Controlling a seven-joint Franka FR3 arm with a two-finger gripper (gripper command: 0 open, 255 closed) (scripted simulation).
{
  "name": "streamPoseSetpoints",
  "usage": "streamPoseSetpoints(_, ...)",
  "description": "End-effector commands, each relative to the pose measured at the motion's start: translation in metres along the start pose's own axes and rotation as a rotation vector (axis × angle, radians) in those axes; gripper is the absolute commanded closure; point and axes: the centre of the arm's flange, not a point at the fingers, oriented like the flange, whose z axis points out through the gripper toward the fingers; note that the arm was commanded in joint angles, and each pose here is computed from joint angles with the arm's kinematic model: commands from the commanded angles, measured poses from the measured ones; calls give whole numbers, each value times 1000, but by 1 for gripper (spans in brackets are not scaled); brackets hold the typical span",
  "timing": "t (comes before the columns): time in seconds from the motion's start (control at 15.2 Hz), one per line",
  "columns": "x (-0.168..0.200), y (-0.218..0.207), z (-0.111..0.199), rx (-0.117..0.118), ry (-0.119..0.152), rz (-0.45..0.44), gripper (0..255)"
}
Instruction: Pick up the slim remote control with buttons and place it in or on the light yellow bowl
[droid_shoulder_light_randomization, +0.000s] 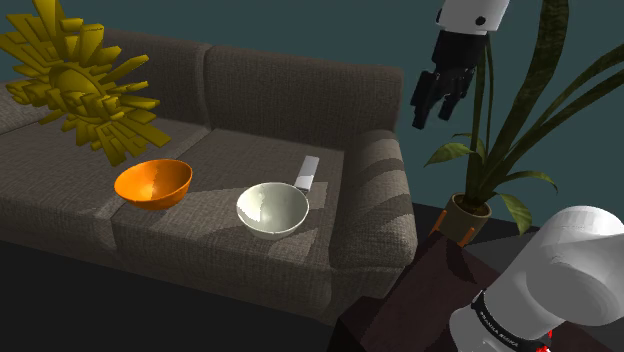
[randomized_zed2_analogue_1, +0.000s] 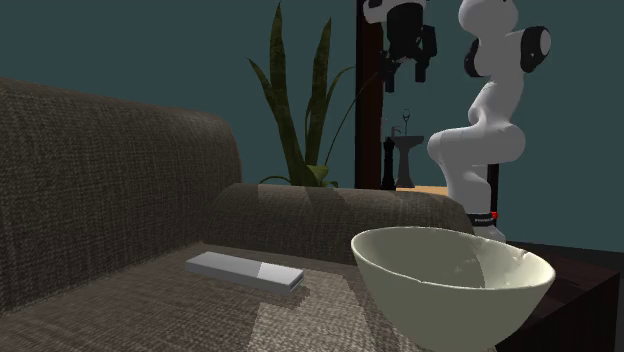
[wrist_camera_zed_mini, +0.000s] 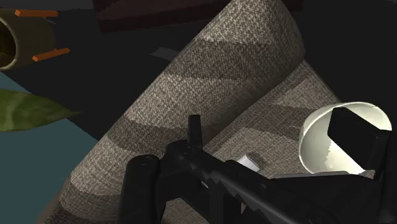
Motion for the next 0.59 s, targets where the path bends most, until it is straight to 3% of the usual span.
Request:
streamPoseSetpoints(0.0, 0, 0, 0, 0, 0, 0, 0)
streamPoseSetpoints(0.53, 78, -25, 66, -1, 8, 138, 0)
